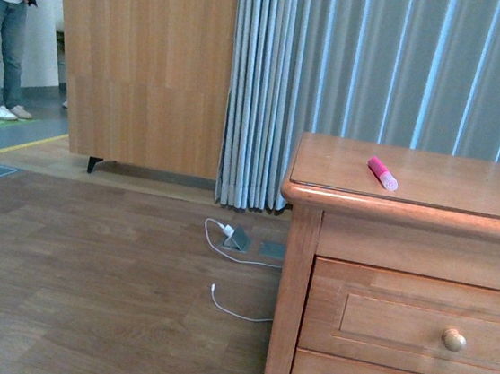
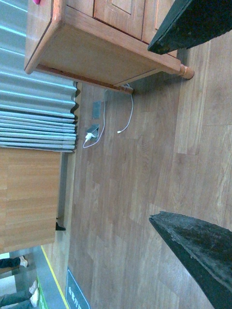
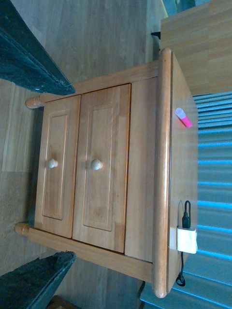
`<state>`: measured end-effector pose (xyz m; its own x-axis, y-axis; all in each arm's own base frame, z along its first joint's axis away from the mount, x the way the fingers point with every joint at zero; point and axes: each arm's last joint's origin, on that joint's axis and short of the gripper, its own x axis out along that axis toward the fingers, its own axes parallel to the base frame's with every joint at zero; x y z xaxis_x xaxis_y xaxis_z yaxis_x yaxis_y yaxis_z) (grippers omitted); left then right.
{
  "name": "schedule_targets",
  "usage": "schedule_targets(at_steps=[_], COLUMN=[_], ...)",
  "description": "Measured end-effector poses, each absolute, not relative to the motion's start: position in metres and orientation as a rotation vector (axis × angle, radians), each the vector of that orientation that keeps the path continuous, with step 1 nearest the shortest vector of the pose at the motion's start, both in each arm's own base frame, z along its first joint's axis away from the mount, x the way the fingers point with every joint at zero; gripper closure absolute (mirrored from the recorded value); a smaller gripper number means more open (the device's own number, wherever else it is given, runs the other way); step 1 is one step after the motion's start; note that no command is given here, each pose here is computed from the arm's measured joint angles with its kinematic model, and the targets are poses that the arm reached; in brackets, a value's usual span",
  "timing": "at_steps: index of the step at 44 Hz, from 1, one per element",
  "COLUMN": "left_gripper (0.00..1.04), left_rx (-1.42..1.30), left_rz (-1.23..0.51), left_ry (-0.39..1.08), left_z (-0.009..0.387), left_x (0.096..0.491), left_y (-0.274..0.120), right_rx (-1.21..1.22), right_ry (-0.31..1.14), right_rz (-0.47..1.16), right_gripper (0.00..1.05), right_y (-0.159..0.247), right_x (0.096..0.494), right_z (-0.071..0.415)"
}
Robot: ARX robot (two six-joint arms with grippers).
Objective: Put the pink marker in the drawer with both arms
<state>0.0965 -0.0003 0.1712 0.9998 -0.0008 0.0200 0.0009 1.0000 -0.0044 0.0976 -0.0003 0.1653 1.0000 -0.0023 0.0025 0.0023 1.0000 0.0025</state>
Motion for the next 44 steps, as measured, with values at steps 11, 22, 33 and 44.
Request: schedule_targets(at_steps=[11, 22, 33, 44], left_gripper=[0.06, 0.06, 0.06, 0.06], left_rx=[-0.004, -0.004, -0.004, -0.005], left_rz=[-0.001, -0.001, -0.001, -0.001], left_ry=[-0.02, -0.02, -0.02, -0.02], left_z=[0.1712, 0.1712, 0.1712, 0.1712], left_x=[0.0965, 0.0965, 0.0965, 0.0965], left_y=[-0.0003, -0.0003, -0.0003, -0.0003], right_rx=[0.002, 0.002, 0.002, 0.002], right_ry=[-0.002, -0.002, -0.002, -0.002], right_rz=[-0.002, -0.002, -0.002, -0.002], right_gripper=[0.08, 0.08, 0.08, 0.08], right_y=[-0.0003, -0.0003, -0.0003, -0.0003], right_x=[0.0976, 0.0976, 0.0976, 0.0976], right_z=[0.1653, 0.1653, 0.1653, 0.1653])
